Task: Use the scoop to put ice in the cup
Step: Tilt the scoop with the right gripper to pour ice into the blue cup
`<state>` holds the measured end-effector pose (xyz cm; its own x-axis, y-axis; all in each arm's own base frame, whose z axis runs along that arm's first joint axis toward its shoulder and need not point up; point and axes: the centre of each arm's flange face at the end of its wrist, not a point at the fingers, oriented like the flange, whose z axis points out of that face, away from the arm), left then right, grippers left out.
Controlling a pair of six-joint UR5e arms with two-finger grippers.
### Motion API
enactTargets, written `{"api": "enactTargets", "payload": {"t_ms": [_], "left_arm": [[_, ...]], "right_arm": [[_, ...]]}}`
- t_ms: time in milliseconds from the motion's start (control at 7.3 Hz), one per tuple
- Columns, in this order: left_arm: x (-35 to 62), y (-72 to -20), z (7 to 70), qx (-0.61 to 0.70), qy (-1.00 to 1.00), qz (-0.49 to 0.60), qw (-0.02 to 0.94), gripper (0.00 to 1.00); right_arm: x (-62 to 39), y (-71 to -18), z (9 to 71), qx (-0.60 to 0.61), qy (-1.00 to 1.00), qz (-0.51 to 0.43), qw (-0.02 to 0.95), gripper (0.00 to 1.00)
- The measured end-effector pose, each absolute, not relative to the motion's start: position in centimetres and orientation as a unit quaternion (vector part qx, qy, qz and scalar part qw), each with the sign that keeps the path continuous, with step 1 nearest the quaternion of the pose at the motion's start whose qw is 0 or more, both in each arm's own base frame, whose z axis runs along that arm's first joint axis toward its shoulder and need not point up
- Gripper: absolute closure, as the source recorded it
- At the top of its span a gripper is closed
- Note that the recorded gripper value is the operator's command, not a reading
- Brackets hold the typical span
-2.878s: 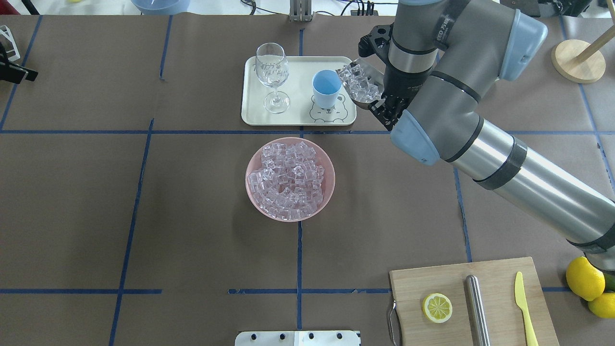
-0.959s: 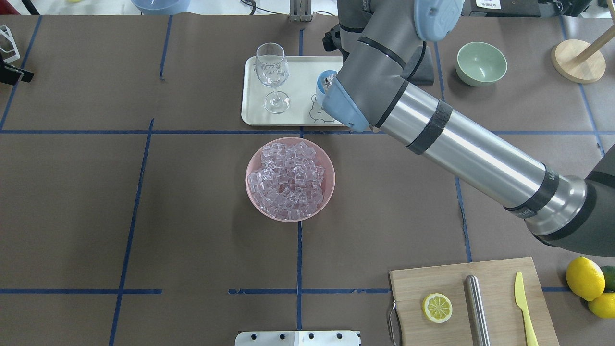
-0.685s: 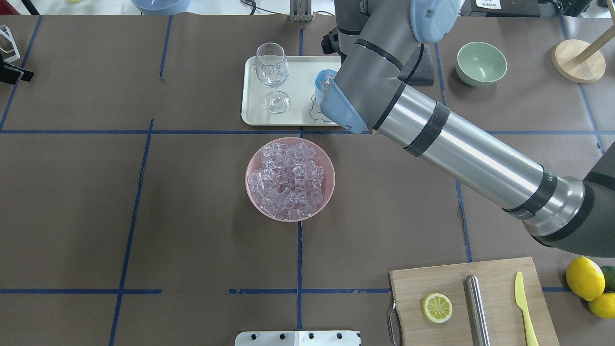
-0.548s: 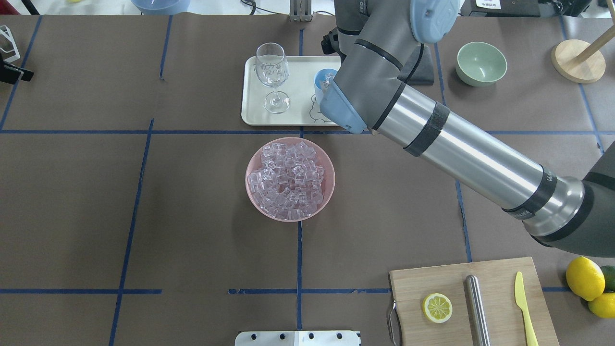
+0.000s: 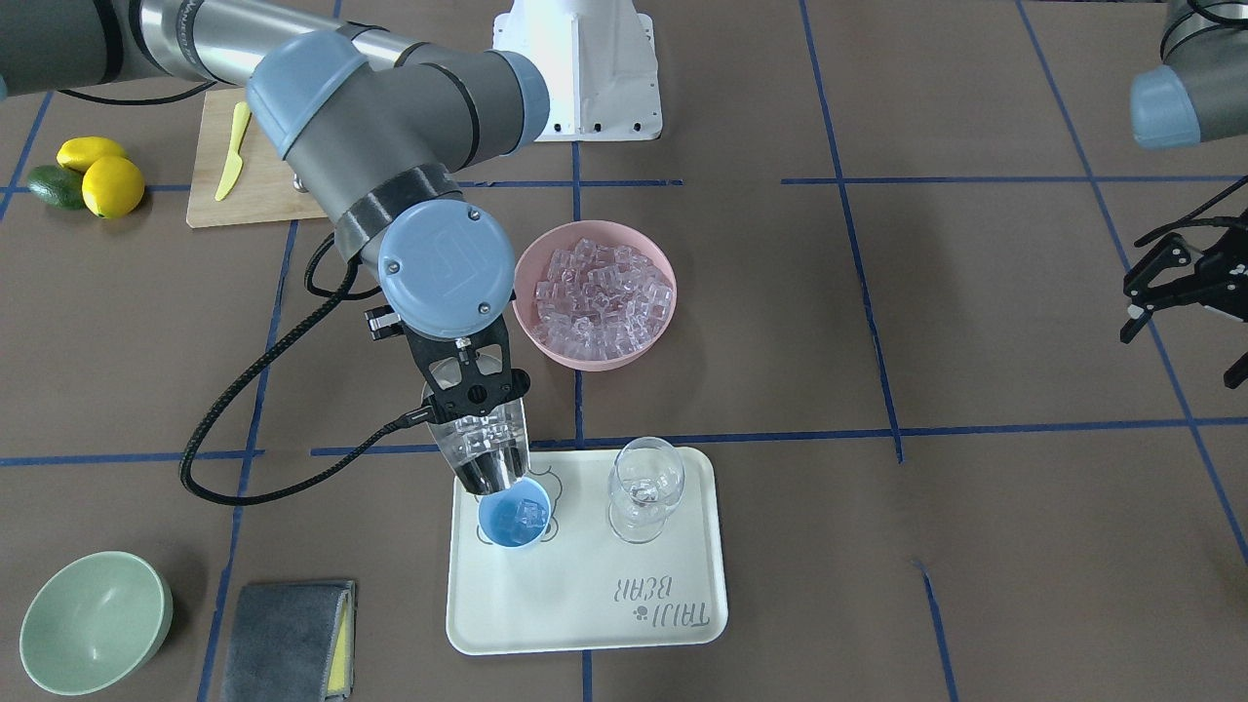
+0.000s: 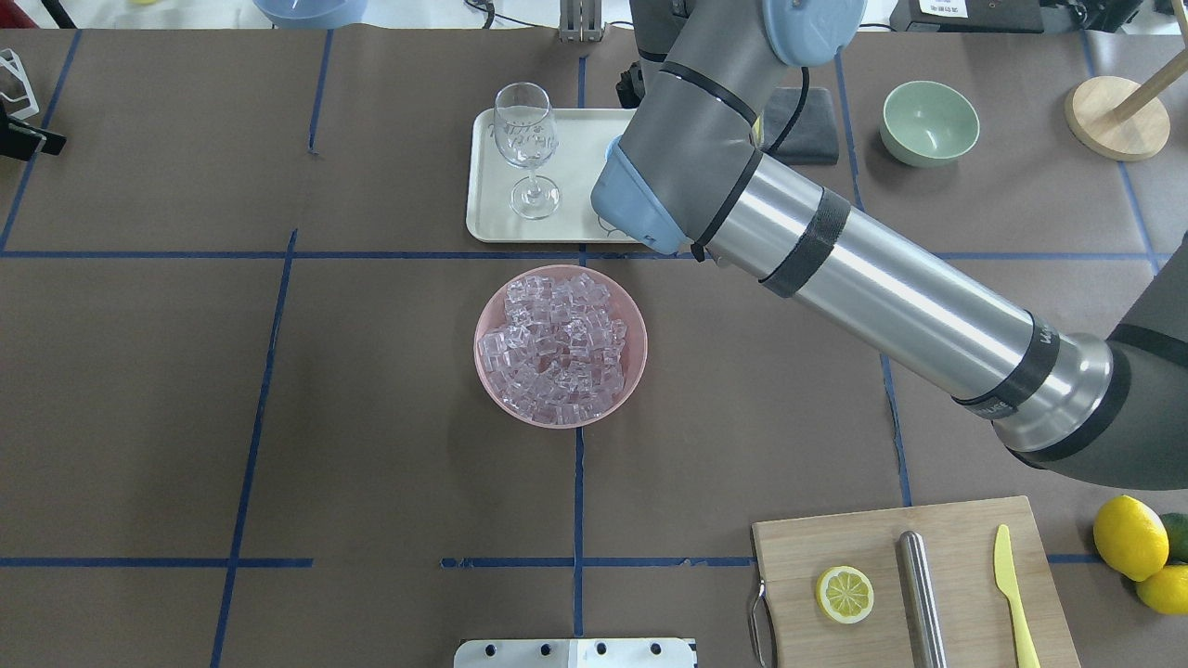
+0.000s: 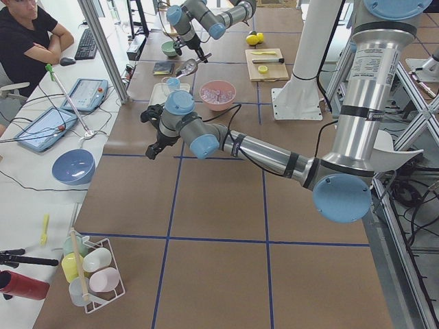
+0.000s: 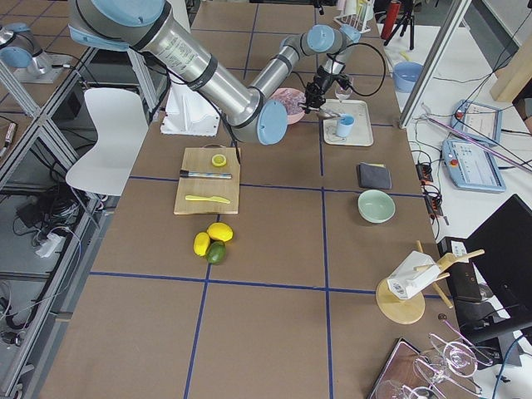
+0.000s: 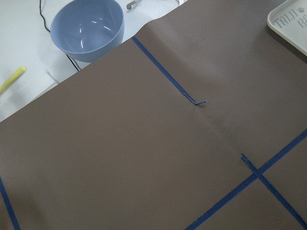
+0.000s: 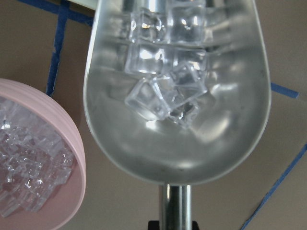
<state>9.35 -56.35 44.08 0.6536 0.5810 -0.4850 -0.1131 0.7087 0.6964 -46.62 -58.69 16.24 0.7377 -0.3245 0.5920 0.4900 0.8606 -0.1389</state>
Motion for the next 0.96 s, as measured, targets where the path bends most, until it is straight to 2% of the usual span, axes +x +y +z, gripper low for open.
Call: {"api": "enactTargets", "payload": {"t_ms": [959], "left_arm": [[9.1, -56.0, 43.1, 0.33, 0.363, 0.206, 0.847, 0.0]], "right_arm": [[-46.8, -59.3, 14.6, -0.166, -0.277, -0.211, 0.922, 1.0]]}}
